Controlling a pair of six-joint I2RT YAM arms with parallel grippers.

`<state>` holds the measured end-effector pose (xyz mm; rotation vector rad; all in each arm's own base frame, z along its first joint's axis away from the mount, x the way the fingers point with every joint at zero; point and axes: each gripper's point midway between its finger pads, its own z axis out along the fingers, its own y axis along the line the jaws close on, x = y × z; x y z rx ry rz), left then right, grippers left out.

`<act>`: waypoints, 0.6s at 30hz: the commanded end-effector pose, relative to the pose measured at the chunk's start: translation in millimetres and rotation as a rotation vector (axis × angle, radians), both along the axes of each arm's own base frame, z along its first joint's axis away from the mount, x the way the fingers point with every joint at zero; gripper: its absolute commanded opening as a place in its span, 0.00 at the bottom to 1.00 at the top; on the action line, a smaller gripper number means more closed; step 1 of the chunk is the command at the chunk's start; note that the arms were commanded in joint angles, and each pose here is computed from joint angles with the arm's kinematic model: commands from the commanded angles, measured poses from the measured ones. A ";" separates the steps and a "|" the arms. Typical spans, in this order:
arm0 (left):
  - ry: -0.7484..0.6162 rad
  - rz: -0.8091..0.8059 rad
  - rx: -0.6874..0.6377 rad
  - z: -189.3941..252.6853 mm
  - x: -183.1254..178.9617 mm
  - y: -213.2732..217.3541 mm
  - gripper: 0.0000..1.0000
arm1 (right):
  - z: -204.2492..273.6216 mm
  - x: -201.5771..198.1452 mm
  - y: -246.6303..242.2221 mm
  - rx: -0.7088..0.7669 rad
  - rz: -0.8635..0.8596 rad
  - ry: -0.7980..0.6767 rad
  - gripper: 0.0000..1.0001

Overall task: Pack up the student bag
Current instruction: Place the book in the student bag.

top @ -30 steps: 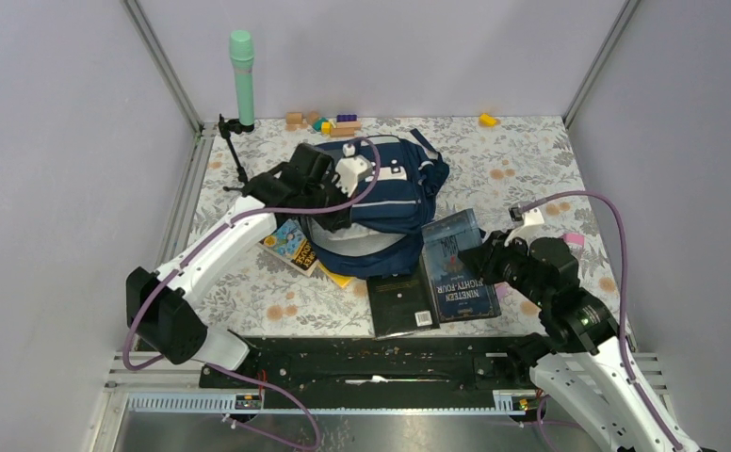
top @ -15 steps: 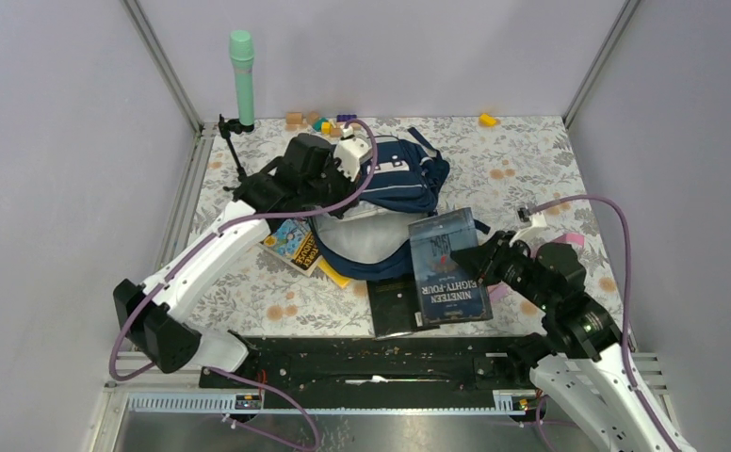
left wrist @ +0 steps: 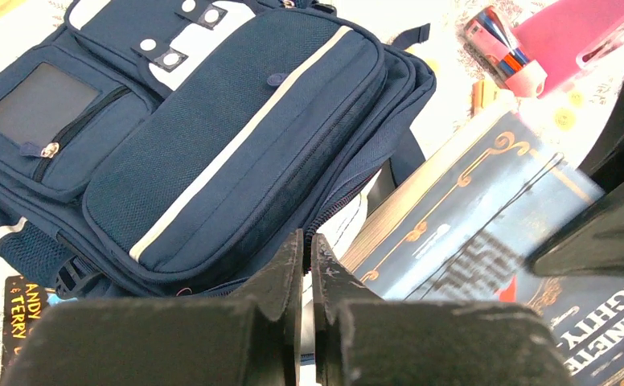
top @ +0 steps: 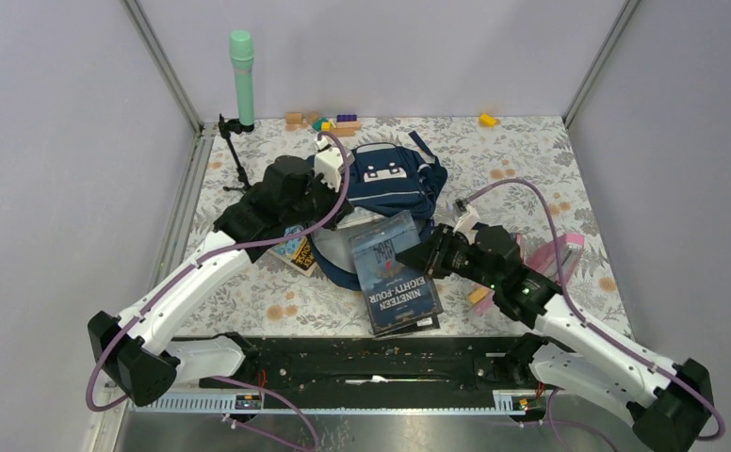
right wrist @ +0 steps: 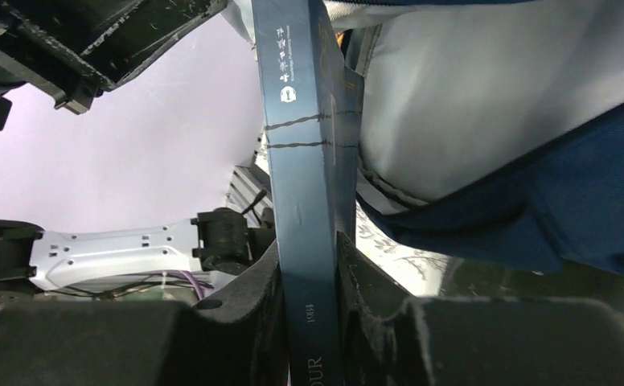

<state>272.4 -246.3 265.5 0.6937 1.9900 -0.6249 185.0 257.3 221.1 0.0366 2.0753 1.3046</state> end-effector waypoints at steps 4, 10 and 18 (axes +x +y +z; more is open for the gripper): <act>-0.149 0.038 -0.132 51.3 11.7 -5.8 0.00 | 43.3 11.8 38.1 0.280 -0.069 -0.037 0.00; -0.166 0.015 -0.145 55.3 6.2 -7.6 0.00 | 4.4 26.8 41.4 0.240 -0.157 0.023 0.00; -0.184 0.003 -0.143 57.3 2.8 -7.7 0.00 | -38.8 56.6 20.6 0.165 -0.362 0.037 0.00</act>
